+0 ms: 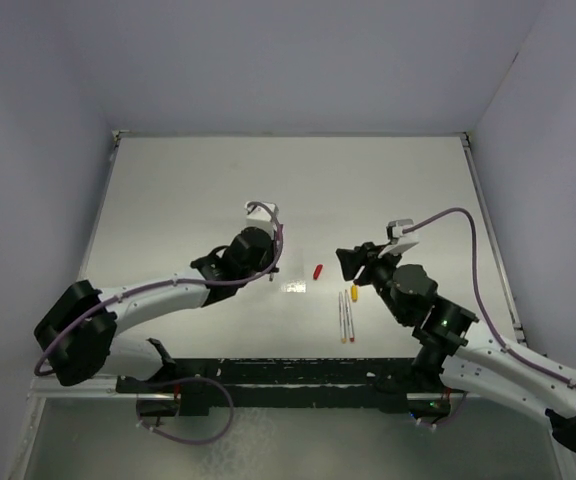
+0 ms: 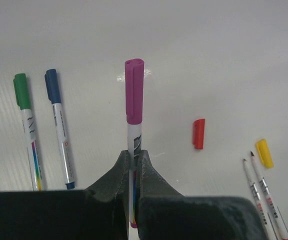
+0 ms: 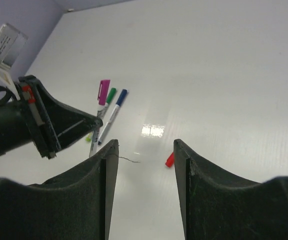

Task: Insert the pens into the pen caps

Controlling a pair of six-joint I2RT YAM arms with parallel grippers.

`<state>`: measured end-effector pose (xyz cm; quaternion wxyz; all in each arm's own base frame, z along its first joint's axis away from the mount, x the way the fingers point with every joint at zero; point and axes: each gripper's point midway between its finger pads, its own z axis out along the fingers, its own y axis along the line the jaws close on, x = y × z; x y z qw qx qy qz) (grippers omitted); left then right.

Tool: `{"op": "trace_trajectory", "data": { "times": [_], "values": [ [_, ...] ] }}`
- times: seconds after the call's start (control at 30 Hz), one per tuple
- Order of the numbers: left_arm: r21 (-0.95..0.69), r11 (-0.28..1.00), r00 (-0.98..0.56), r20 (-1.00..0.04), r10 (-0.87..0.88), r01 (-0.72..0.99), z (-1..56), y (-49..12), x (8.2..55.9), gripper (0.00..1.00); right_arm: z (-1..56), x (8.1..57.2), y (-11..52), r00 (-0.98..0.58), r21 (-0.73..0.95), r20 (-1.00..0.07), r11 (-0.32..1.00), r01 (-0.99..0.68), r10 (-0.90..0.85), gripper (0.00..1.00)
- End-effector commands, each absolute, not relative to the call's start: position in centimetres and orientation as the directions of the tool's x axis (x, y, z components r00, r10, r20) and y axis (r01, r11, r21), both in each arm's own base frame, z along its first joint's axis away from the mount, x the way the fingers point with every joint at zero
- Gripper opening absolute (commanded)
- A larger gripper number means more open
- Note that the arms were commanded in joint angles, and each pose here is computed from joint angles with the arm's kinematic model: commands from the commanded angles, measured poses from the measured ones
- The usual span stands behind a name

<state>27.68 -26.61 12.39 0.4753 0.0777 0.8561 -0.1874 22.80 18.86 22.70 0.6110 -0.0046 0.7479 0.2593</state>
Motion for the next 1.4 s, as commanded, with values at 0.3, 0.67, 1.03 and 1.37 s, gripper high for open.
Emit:
{"op": "trace_trajectory", "data": {
  "times": [0.3,0.67,1.03,1.37],
  "values": [
    [-0.172,0.957,-0.63,-0.776,0.016,0.236,8.2,-25.4,32.2,0.0,18.7,22.2,16.0,-0.334,0.357,-0.898,0.918,-0.172,0.287,0.5],
    [-0.191,0.96,-0.671,-0.741,-0.003,0.206,6.1,-25.7,34.6,0.0,18.0,22.1,16.2,-0.352,0.359,-0.892,0.918,-0.168,0.284,0.5],
    [-0.204,0.963,-0.7,-0.714,-0.024,0.175,4.6,-26.2,35.4,0.05,17.1,22.2,16.6,-0.369,0.362,-0.886,0.917,-0.171,0.281,0.5],
    [-0.204,0.972,-0.731,-0.68,-0.057,0.115,3.2,-25.8,35.1,0.1,16.3,22.1,17.0,-0.381,0.369,-0.88,0.913,-0.175,0.283,0.5]
  ]
}}
